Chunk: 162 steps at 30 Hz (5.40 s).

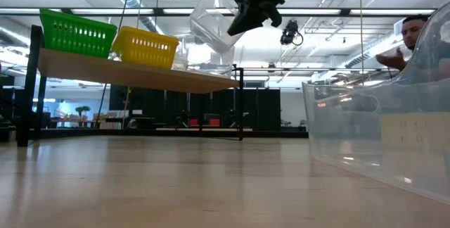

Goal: Stack baskets on shelf by color
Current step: Stack the top transparent bin on top of the other transparent bin on the shelf

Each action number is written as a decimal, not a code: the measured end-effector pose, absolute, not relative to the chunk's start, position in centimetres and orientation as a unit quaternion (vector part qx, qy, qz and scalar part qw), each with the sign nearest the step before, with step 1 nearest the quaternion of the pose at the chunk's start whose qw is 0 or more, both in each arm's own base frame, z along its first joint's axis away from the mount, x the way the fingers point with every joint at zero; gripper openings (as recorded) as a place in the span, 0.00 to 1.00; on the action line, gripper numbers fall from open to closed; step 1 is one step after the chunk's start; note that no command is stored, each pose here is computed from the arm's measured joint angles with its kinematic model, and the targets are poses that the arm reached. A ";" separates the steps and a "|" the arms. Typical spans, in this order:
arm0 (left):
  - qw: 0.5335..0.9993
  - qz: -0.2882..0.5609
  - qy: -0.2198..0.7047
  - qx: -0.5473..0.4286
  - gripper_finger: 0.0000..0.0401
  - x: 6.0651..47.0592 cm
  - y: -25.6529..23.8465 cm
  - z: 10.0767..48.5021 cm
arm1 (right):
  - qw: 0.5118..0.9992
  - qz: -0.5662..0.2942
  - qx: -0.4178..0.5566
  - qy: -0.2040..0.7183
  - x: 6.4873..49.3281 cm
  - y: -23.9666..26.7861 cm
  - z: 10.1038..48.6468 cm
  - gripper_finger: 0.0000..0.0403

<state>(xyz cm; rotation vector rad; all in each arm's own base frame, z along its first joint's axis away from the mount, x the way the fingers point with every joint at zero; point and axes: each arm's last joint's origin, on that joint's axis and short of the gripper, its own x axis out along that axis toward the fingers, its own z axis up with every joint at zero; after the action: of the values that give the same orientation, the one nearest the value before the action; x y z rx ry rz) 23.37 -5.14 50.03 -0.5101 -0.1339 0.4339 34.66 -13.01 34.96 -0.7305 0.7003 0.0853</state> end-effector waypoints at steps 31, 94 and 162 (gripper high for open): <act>0.945 0.217 -0.050 -0.240 0.12 23.4 -5.1 49.7 | 0.873 0.048 -0.374 0.310 35.0 -12.9 35.3 0.49; 0.788 0.429 0.439 -0.037 0.64 24.3 16.5 45.0 | 0.873 -0.091 0.206 0.432 28.1 -2.6 38.4 0.48; 0.785 0.325 0.508 -0.141 0.03 24.5 22.2 40.7 | 0.876 -0.098 0.185 0.436 28.1 -2.4 38.3 0.48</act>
<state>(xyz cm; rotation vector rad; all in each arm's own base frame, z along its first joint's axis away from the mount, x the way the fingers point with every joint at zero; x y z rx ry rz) 24.50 22.23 40.68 -0.3046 1.0953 0.7003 28.06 -2.36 38.32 0.3855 0.9093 -0.2048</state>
